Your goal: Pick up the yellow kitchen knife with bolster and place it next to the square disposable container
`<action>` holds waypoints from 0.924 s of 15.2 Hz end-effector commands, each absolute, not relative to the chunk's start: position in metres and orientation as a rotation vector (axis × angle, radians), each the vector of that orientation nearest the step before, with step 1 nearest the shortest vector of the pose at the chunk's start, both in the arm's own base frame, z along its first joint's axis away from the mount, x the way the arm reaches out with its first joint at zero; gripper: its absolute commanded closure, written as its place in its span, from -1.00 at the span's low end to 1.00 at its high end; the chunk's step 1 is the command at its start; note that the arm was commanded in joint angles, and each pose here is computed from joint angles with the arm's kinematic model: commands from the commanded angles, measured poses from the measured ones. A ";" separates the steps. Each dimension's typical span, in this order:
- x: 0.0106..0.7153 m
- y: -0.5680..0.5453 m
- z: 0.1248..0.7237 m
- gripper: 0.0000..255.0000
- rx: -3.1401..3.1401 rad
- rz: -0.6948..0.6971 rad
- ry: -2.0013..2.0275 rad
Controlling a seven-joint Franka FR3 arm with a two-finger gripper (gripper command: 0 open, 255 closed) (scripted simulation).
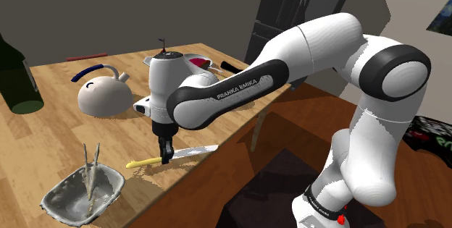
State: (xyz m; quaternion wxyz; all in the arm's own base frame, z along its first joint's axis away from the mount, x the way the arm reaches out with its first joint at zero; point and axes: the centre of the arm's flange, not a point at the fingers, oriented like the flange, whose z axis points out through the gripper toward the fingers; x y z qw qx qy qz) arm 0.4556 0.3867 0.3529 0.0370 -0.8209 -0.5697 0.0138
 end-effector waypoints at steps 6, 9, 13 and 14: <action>0.456 0.387 0.353 -1.00 -2.520 0.042 -1.749; 0.457 0.385 0.379 -1.00 -2.520 0.042 -1.749; 0.459 0.384 0.403 -1.00 -2.520 0.042 -1.749; 0.459 0.384 0.403 -1.00 -2.520 0.042 -1.749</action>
